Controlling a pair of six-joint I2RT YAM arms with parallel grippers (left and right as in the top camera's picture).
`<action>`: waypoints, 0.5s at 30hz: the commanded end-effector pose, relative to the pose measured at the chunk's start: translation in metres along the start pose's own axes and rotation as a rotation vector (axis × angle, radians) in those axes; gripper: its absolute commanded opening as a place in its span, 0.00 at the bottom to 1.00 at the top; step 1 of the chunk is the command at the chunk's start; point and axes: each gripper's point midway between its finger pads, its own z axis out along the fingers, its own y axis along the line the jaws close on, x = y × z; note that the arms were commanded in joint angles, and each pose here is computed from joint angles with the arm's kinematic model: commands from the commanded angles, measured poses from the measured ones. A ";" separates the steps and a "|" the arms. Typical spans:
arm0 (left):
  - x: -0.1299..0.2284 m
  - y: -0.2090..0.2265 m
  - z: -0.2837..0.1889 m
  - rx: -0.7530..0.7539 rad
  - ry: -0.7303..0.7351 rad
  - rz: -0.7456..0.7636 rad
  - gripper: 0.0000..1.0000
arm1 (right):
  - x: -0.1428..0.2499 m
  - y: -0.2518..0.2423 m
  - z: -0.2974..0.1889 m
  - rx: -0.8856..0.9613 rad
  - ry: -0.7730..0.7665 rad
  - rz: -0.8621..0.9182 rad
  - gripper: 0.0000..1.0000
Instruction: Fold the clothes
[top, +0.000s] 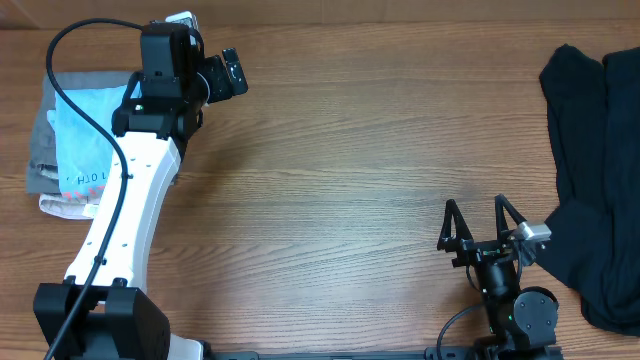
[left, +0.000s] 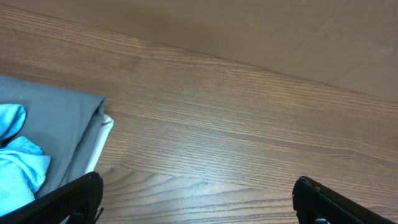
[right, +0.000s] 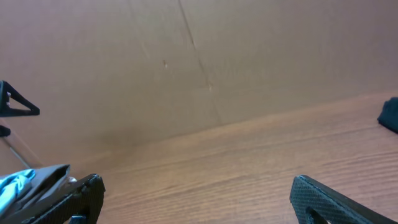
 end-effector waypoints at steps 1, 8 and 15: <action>0.003 0.000 0.004 -0.010 0.005 -0.002 1.00 | 0.003 -0.004 0.000 0.016 0.002 -0.001 1.00; 0.003 0.000 0.004 -0.010 0.005 -0.002 1.00 | 0.020 -0.010 -0.001 0.041 0.070 -0.005 1.00; 0.003 0.000 0.004 -0.010 0.005 -0.002 1.00 | 0.023 -0.013 -0.001 0.052 0.081 -0.053 1.00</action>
